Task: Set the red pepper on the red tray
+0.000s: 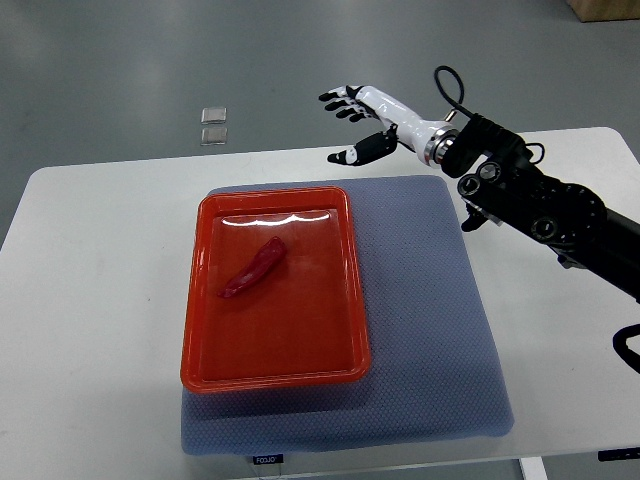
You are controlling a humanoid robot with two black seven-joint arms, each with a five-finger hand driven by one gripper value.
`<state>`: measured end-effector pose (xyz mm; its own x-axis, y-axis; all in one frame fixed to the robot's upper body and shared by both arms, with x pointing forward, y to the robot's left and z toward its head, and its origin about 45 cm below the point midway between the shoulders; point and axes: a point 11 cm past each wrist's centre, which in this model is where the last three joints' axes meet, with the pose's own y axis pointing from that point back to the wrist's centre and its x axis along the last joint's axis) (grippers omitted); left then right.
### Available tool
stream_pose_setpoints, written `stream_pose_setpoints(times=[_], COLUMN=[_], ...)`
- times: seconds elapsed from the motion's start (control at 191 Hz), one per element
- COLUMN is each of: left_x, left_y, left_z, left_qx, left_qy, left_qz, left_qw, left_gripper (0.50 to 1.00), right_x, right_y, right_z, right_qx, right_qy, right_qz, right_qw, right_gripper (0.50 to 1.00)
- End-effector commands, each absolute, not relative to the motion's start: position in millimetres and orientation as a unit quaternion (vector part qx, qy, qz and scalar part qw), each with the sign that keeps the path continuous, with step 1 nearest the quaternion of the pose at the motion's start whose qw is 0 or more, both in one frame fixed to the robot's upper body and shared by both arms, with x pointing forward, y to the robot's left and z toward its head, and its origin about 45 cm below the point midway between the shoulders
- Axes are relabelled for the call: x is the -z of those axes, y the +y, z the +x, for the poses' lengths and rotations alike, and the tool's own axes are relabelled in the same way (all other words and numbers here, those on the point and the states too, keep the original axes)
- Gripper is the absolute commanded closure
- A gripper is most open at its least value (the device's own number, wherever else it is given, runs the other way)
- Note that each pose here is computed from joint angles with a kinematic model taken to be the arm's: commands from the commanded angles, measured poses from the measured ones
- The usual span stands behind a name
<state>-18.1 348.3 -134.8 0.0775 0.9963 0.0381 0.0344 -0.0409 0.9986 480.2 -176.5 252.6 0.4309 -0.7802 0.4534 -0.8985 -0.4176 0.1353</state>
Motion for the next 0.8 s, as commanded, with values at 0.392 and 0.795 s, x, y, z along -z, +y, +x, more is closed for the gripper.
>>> stream_pose_setpoints(times=[0.392,0.795], left_x=[134.8,134.8], left_y=[348.3,348.3], left_z=[-17.2,-18.1], left_qx=[-0.481,-0.481], left_qy=[0.479,0.479], left_qz=[0.537,0.538], left_qw=[0.5,0.5], left_gripper=[0.5,0.5], right_x=[-216.0,-179.9], right_y=[-278.5,-266.8], right_z=[468.2,444.8], right_qx=[0.099,0.186], right_qy=[-0.674,-0.677], right_qz=[0.732,0.709], right_qw=[0.004,-0.071], right_gripper=[0.662,0.619])
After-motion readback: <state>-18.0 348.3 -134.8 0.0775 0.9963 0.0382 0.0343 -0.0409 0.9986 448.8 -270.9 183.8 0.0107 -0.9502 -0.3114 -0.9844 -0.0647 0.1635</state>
